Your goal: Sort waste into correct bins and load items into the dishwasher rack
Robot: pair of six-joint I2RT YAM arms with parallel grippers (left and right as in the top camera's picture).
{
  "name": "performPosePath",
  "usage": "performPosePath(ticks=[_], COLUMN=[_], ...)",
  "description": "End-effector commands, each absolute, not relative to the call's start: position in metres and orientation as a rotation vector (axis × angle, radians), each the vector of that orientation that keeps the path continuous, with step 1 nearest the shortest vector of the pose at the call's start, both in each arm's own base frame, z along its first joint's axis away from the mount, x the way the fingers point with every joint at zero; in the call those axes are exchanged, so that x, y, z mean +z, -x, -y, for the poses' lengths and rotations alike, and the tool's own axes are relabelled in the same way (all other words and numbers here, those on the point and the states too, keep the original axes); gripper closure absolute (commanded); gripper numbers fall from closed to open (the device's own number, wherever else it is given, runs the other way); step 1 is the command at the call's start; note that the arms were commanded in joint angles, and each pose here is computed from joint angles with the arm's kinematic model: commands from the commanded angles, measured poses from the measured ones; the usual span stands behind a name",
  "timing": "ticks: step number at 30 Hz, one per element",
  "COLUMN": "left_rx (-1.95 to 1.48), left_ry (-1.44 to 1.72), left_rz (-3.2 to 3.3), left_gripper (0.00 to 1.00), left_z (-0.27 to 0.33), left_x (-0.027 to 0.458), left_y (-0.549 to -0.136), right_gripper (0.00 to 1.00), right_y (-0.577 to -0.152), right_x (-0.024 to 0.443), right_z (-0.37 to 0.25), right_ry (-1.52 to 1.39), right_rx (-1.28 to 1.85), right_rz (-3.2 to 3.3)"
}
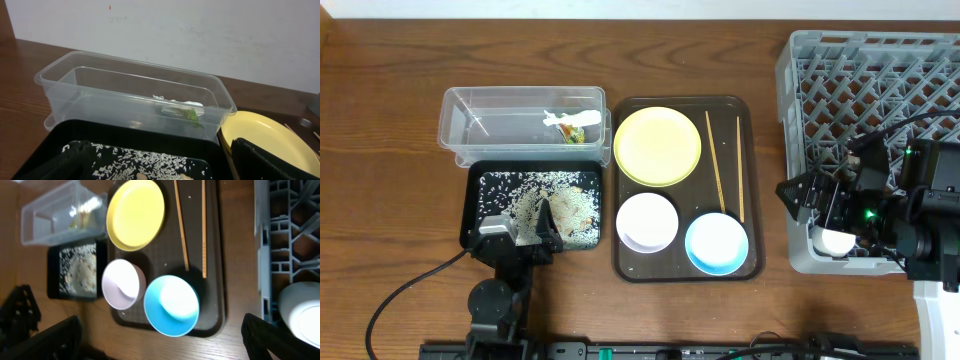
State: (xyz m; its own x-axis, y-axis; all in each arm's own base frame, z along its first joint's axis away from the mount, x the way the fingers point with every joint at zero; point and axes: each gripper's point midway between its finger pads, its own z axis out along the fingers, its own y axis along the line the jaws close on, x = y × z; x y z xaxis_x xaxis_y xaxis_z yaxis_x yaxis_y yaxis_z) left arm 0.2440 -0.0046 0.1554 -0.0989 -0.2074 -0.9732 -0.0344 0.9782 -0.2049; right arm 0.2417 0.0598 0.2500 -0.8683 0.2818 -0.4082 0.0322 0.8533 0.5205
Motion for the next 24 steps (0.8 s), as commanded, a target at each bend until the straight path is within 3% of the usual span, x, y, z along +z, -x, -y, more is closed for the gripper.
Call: performPosePath(ticks=[1,7,10,13,24], left_rx=[-0.129,-0.129,-0.129,-0.129,-0.129], left_ry=[0.171,0.171,0.171,0.171,0.171], left_rz=[-1.715,-1.714,-1.714,-1.714,-1.714], left_gripper=[0.10,0.10,0.10,0.10,0.10], left_z=[0.005,0.005,0.005,0.005,0.005], left_x=[0.138,0.138,0.138,0.138,0.138], left_y=[-0.244,-0.244,-0.244,-0.244,-0.244], right_gripper=[0.01,0.11,0.35,0.50,0.66], right_y=[-0.255,-0.238,-0.222,-0.210,-0.204], right_x=[0.265,0.247,0.205,0.166,0.055], right_z=[-0.066,-0.103,-0.115,-0.115,-0.105], right_ry=[-0.295,-0.101,-0.053,-0.123,-0.313], right_rx=[0.772,0.827,0.663,0.483,0.108], right_rz=[-2.472,-2.572,-2.730,-2.842,-2.976])
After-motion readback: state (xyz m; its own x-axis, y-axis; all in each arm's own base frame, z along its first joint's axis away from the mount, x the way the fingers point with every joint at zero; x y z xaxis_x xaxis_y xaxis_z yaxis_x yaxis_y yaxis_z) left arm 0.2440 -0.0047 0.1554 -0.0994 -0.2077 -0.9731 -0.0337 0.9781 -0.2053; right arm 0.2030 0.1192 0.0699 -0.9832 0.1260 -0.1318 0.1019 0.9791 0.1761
